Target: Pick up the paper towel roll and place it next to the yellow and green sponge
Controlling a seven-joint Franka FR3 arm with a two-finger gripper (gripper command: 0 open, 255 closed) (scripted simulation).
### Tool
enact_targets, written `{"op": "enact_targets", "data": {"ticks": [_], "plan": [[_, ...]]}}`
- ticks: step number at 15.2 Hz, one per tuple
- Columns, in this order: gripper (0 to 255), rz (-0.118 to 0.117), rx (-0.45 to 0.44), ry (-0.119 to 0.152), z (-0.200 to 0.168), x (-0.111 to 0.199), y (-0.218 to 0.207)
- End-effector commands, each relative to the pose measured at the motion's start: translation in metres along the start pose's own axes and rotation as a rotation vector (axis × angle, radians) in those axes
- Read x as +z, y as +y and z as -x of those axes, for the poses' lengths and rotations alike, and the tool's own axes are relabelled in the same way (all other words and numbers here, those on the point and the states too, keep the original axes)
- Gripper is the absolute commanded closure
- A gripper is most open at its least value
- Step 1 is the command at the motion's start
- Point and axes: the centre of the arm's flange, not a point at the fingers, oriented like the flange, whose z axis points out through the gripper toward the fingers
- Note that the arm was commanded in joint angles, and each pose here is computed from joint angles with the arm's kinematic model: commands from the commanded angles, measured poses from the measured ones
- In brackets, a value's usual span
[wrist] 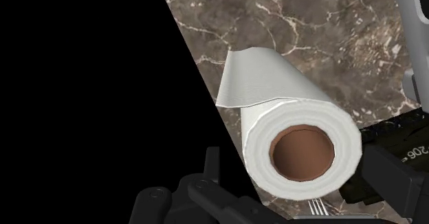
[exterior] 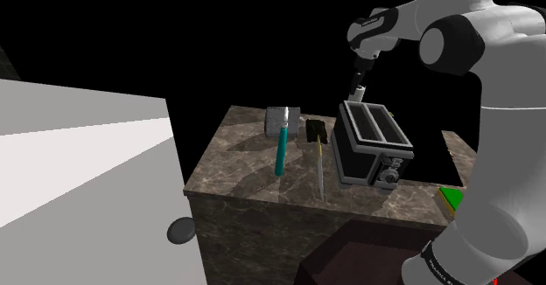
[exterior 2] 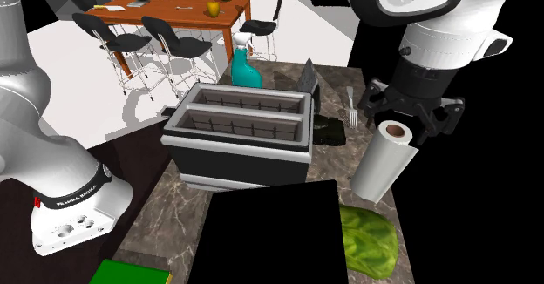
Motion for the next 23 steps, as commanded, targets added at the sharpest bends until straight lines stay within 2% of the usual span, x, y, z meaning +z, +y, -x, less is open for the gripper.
{"op": "enact_targets", "data": {"ticks": [1, 8, 9, 18, 23], "plan": [[0, 0.000, 0.000, 0.000, 0.001, 0.009, 0.000], [0, 0.000, 0.000, 0.000, 0.001, 0.009, 0.000], [255, 0.000, 0.000, 0.000, 0.001, 0.009, 0.000], [255, 0.000, 0.000, 0.000, 0.001, 0.009, 0.000], [255, 0.000, 0.000, 0.000, -0.001, -0.018, 0.002]]}}
